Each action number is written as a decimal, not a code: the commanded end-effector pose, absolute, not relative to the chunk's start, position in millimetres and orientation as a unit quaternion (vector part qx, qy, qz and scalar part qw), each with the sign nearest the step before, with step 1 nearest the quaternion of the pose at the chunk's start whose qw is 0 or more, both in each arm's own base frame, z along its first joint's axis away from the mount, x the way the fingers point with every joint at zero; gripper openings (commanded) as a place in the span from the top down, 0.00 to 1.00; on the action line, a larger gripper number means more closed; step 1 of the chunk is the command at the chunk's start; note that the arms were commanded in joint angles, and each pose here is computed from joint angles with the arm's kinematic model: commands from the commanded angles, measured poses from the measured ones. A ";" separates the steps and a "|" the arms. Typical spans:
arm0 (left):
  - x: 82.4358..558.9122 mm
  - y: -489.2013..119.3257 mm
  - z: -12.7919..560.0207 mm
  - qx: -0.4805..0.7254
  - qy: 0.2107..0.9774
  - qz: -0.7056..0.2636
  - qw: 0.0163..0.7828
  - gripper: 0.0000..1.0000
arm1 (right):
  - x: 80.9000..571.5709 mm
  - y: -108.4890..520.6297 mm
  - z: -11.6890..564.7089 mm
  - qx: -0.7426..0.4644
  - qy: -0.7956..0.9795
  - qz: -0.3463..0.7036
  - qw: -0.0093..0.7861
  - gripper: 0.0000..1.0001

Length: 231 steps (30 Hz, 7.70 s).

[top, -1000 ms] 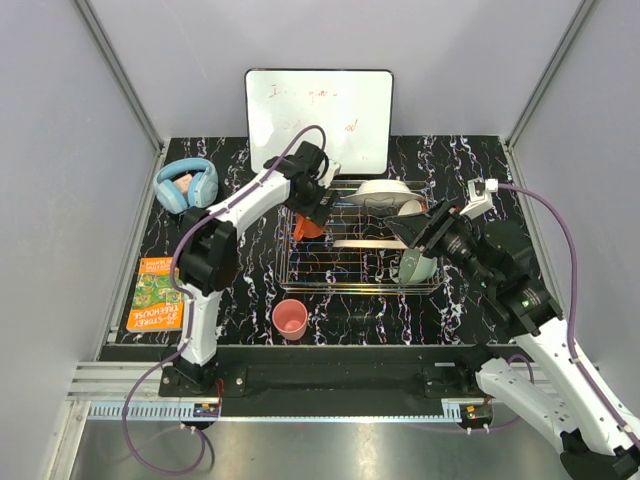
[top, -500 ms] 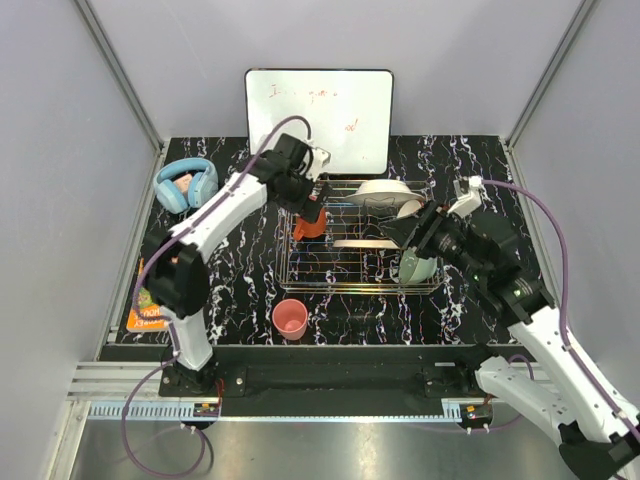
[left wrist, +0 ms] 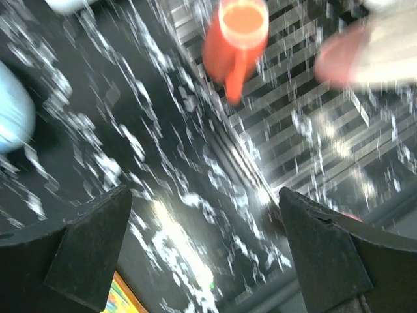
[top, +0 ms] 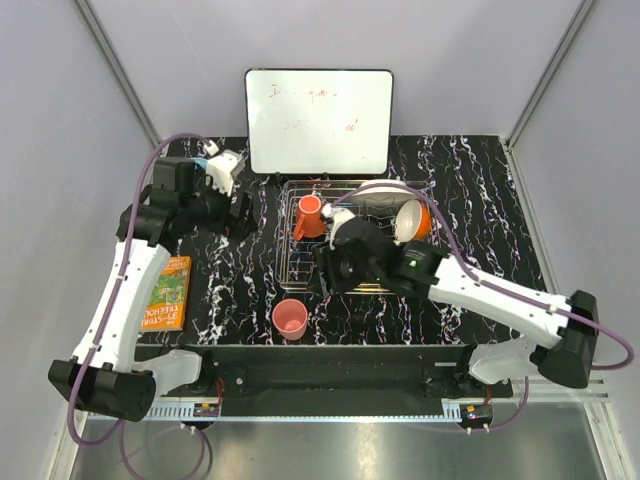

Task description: Load the mixed dishes into the dish rack

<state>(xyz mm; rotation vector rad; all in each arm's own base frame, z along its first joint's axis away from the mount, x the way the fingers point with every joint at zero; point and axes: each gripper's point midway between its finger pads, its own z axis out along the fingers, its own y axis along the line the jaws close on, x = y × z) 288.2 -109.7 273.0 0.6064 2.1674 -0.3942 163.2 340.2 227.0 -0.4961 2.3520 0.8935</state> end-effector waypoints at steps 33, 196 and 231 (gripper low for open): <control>248.1 -117.4 276.5 0.259 0.833 -0.267 0.410 0.01 | 150.1 386.4 97.1 -0.261 0.914 0.208 0.230 0.66; 288.7 -233.0 95.7 0.406 0.885 -0.077 0.215 1.00 | 192.2 165.9 358.3 0.098 0.732 0.397 0.545 0.08; 258.0 -217.2 233.0 0.410 0.848 -0.111 0.318 0.01 | 204.0 181.4 319.2 0.055 0.782 0.342 0.518 0.00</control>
